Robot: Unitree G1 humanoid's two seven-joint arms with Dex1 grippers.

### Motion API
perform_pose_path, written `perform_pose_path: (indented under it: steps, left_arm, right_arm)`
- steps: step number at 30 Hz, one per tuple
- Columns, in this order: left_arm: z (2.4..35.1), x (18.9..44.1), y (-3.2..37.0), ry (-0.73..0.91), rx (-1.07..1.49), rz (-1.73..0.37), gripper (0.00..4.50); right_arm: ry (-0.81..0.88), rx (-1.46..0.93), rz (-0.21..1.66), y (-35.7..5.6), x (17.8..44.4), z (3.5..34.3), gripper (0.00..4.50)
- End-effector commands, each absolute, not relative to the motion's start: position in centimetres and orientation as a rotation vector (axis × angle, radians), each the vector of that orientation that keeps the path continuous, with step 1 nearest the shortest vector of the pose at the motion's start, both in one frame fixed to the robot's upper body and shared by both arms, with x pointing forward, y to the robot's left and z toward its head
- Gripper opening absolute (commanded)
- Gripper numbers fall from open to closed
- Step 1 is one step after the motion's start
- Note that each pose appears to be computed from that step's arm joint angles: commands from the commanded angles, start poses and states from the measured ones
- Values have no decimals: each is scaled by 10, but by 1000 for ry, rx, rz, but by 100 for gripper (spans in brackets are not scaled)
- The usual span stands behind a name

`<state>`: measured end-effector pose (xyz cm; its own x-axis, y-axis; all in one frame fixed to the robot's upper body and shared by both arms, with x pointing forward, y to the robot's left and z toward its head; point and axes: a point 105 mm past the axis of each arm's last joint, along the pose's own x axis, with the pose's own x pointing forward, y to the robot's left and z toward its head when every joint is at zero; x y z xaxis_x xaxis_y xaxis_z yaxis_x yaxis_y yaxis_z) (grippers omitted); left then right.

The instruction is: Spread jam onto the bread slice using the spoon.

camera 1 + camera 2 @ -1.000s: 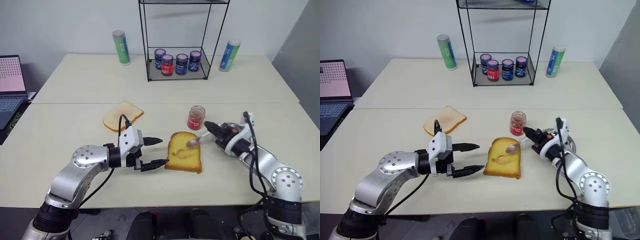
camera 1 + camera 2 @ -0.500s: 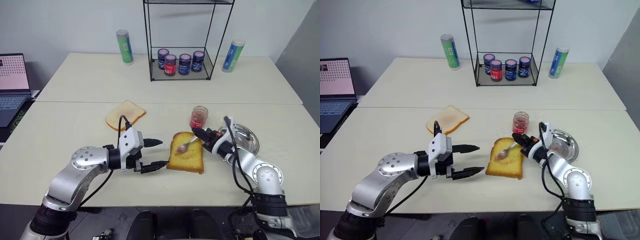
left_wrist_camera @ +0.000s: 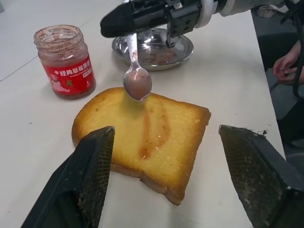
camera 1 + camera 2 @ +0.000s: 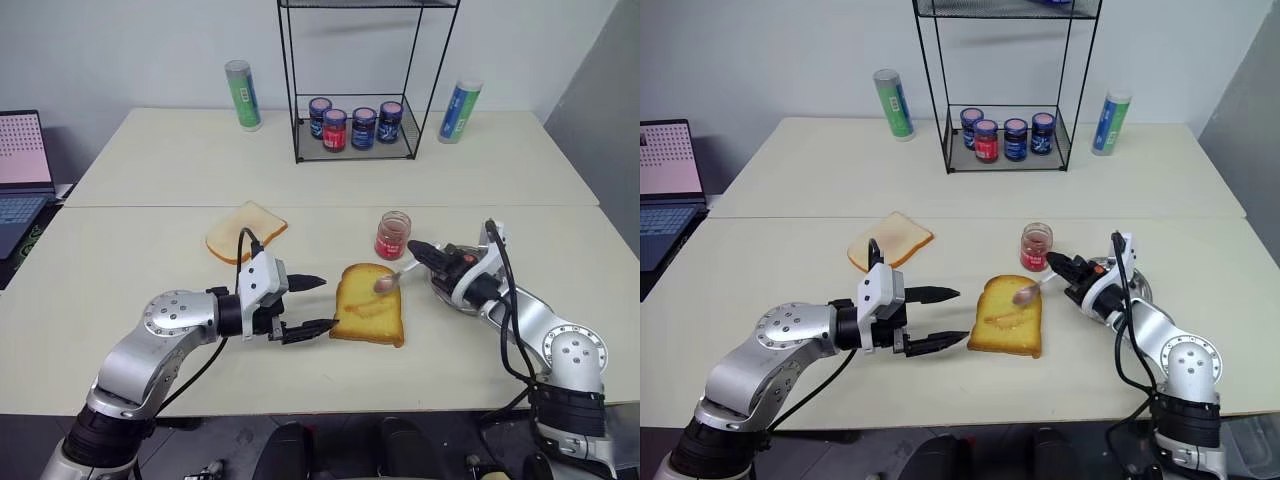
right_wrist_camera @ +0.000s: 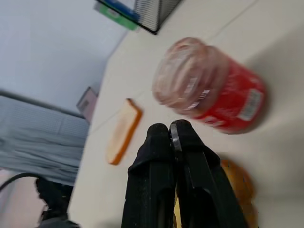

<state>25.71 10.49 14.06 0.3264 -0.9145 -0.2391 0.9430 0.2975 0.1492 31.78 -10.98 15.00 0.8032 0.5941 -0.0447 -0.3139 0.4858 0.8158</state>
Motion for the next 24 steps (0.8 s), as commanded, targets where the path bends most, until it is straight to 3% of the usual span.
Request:
perform_pose_path:
  steps: [1,8,16,24]
  left_arm:
    - [148,254,102,83,292,-1253,366]
    - [147,251,103,89,294,-1249,366]
    - [147,252,103,90,293,-1254,366]
    - [147,256,102,84,296,-1266,366]
  right_arm:
    - [350,931,640,-83,310,155,3]
    - [409,905,618,-79,311,132,3]
    - [406,798,530,-128,309,122,3]
    - [358,762,560,-141,306,143,3]
